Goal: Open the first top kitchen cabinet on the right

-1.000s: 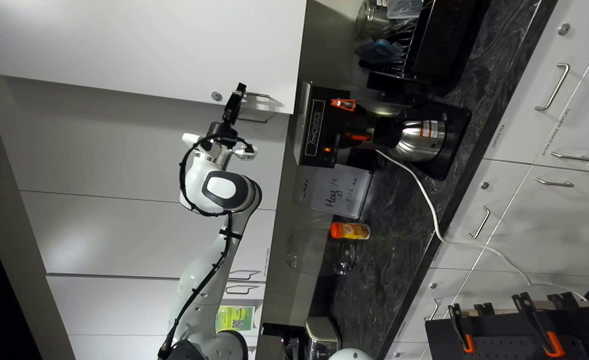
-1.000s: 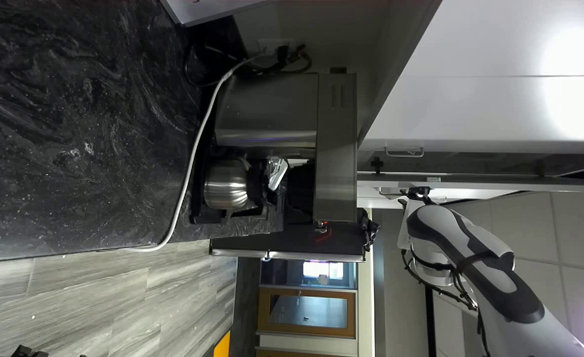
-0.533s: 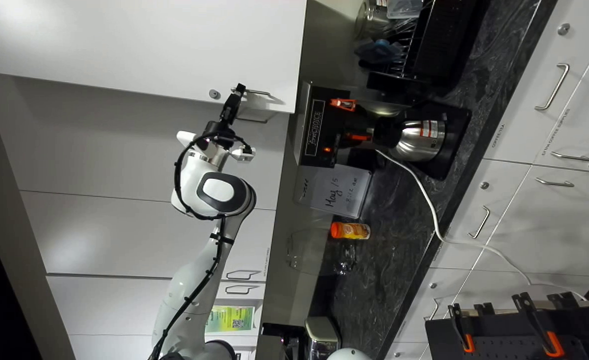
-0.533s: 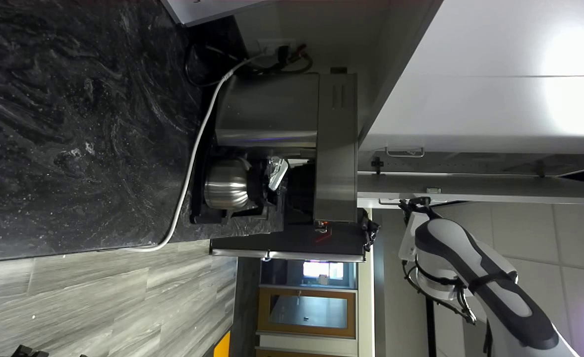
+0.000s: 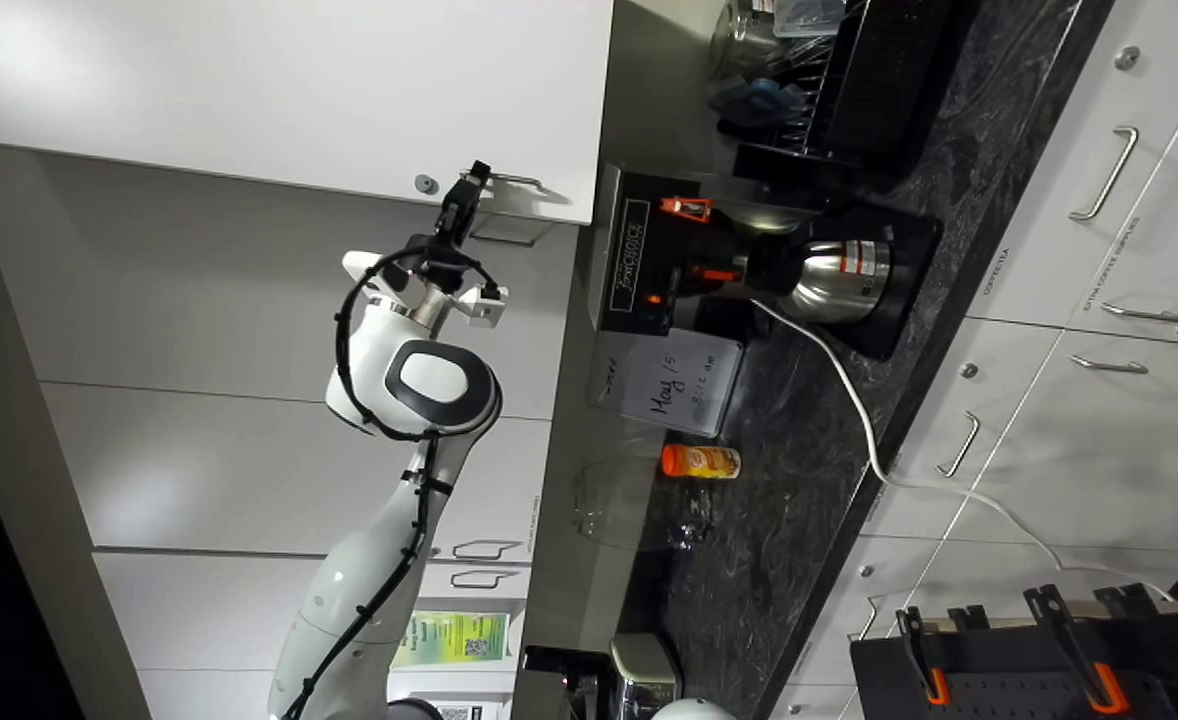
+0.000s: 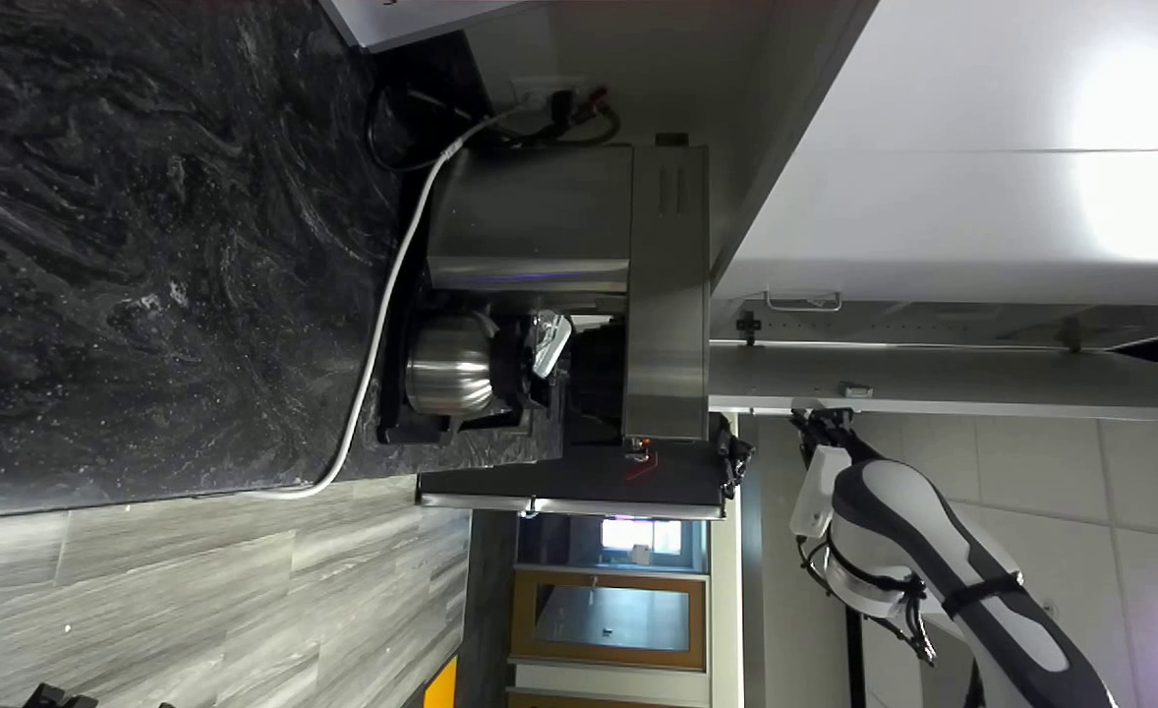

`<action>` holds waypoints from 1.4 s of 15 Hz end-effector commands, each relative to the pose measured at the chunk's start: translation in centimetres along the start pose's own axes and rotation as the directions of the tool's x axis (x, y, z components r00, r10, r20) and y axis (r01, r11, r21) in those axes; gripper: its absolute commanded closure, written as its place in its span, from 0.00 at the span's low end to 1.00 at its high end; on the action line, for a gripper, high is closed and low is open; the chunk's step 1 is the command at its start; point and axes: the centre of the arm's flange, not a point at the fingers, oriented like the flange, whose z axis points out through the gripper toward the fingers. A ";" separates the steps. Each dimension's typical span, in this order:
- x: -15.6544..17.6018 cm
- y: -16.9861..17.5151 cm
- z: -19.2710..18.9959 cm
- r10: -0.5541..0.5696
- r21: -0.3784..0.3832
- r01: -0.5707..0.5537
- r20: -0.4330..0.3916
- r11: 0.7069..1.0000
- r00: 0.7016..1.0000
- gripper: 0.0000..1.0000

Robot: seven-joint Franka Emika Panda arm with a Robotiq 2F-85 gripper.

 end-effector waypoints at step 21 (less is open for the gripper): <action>5.2 13.2 -19.3 0.068 -0.360 -0.120 -0.153 0.925 0.986 0.12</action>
